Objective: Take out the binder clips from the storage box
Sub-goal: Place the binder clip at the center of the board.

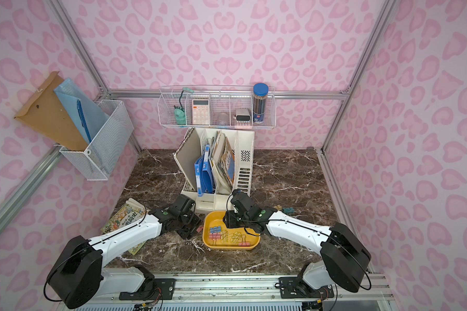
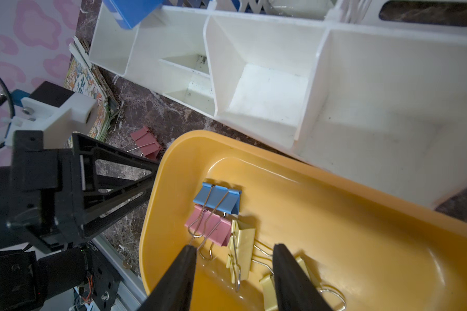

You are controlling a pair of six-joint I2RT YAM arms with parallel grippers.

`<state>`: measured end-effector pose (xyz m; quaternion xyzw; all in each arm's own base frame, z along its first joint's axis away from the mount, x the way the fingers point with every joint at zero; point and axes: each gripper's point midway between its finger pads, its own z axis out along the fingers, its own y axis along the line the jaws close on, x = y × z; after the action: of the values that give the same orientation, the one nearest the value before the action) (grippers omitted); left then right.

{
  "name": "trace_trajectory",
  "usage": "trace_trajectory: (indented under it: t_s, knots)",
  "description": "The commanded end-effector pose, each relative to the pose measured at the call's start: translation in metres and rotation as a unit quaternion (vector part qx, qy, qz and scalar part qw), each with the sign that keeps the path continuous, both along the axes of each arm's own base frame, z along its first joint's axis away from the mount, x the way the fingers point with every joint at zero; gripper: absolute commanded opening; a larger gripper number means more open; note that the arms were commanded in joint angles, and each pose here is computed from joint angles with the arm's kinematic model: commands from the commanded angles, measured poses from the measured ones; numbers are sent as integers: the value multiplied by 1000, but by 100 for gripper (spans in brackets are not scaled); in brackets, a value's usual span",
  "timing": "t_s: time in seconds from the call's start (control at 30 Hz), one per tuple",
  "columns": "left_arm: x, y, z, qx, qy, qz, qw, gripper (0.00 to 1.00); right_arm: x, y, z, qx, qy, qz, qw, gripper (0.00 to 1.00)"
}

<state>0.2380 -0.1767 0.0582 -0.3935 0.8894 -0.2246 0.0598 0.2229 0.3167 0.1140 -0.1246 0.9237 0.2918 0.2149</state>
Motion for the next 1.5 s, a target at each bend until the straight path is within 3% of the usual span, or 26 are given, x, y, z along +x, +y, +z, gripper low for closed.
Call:
trace_trajectory:
  t_s: [0.0, 0.27, 0.47, 0.83, 1.2, 1.47]
  knots:
    - [6, -4, 5, -15, -4, 20, 1000, 52, 1, -2, 1, -4, -3, -5, 1000, 50]
    - [9, -15, -4, -42, 14, 29, 999, 47, 3, -3, 2, -8, -8, -7, 1000, 50]
    - [6, -9, -11, -26, 21, 40, 999, 33, 2, -6, 1, -12, -8, -8, 1000, 50]
    - [-1, 11, -11, 32, 19, 20, 999, 19, 0, -3, -1, -9, 0, -3, 1000, 51]
    - [7, 12, -10, 22, 9, -14, 1000, 19, -2, 0, -1, -1, 6, 0, 1000, 51]
    - [1, 27, -2, 49, -2, -16, 999, 28, -12, 16, -6, 2, 25, 29, 999, 47]
